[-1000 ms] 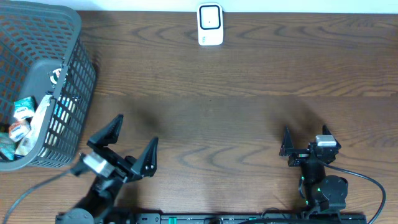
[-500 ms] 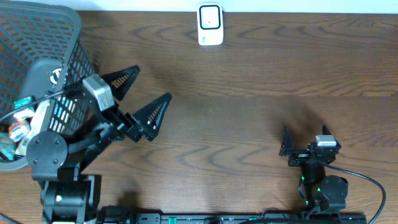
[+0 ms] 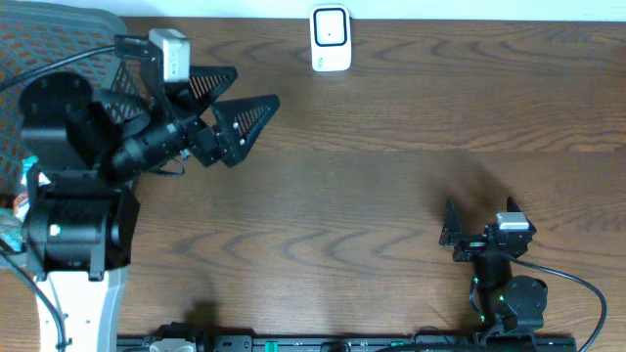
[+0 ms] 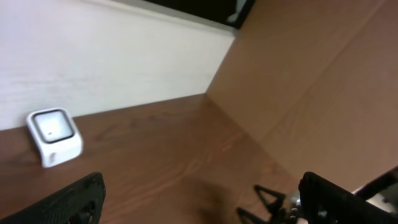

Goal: Scan the item barcode
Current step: 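Raise the left gripper and move it over the grey basket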

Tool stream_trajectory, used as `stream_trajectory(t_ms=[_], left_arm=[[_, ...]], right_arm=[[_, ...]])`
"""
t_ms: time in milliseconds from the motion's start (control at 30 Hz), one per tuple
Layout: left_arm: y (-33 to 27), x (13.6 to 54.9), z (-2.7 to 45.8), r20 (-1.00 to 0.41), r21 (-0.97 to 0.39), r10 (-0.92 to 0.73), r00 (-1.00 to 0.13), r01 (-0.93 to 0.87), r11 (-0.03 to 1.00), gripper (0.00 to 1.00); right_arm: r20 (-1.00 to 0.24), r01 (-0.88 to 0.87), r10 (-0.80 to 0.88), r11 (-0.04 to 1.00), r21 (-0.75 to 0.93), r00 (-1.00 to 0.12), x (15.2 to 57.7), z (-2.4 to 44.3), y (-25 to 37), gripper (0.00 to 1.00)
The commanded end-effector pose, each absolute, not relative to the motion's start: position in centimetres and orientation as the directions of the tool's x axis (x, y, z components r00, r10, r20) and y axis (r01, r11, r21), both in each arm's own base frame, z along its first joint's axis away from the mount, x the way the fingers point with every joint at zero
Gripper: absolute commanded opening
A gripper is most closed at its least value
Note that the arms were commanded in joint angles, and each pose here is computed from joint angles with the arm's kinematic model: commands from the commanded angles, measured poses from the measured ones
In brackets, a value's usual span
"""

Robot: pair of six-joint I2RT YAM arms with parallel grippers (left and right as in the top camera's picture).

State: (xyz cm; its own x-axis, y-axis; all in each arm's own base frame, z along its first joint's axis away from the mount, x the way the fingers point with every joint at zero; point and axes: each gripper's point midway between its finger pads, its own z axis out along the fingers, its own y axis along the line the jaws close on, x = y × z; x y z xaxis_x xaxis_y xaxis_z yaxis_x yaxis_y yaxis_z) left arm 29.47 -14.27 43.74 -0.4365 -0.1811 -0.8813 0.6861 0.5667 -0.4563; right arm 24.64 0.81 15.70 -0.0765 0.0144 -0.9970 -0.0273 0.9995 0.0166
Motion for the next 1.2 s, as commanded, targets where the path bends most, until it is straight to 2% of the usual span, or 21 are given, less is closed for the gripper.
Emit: stream_trajectory(t_ms=[0,100,167,300,433,533,600,667,800,967,1100,1167], left_arm=[[-12.1,31.3,44.5,-0.949,-0.289,-0.128,-0.288,0.634,0.718,0.98],[-8.1,33.5,45.0,-0.983,-0.102,-0.023,-0.183,0.437,0.894,0.98],[-6.5,34.0,44.9,-0.979,-0.051,0.023,-0.200,0.356,0.933,0.98],[-2.5,35.4,44.1,-0.943,0.080,0.126,-0.307,0.157,0.984,0.98],[3.6,36.9,42.9,-0.862,0.254,0.190,-0.470,-0.075,0.964,0.97],[9.6,37.3,40.4,-0.792,0.317,0.120,-0.599,-0.235,0.919,0.97],[14.1,36.9,37.6,-0.747,0.292,-0.009,-0.664,-0.341,0.893,0.98],[18.0,36.1,35.5,-0.730,0.230,-0.172,-0.662,-0.474,0.850,0.98],[22.7,34.6,33.2,-0.713,0.132,-0.383,-0.588,-0.648,0.750,0.98],[24.1,32.6,31.9,-0.664,0.154,-0.430,-0.612,-0.675,0.722,0.98],[25.1,30.3,27.3,-0.517,0.241,-0.439,-0.735,-0.618,0.749,0.98],[25.8,29.1,24.2,-0.439,0.251,-0.485,-0.756,-0.621,0.742,0.98]], right_arm=[[-0.997,-0.029,0.025,0.999,0.027,-0.079,24.6,15.6,0.9,0.99],[-0.997,-0.029,0.025,0.999,0.027,-0.079,24.6,15.6,0.9,0.99],[-0.997,-0.029,0.025,0.999,0.027,-0.079,24.6,15.6,0.9,0.99],[-0.997,-0.029,0.025,0.999,0.027,-0.079,24.6,15.6,0.9,0.99],[-0.997,-0.029,0.025,0.999,0.027,-0.079,24.6,15.6,0.9,0.99],[-0.997,-0.029,0.025,0.999,0.027,-0.079,24.6,15.6,0.9,0.99],[-0.997,-0.029,0.025,0.999,0.027,-0.079,24.6,15.6,0.9,0.99],[-0.997,-0.029,0.025,0.999,0.027,-0.079,24.6,15.6,0.9,0.99],[-0.997,-0.029,0.025,0.999,0.027,-0.079,24.6,15.6,0.9,0.99],[-0.997,-0.029,0.025,0.999,0.027,-0.079,24.6,15.6,0.9,0.99],[-0.997,-0.029,0.025,0.999,0.027,-0.079,24.6,15.6,0.9,0.99],[-0.997,-0.029,0.025,0.999,0.027,-0.079,24.6,15.6,0.9,0.99]])
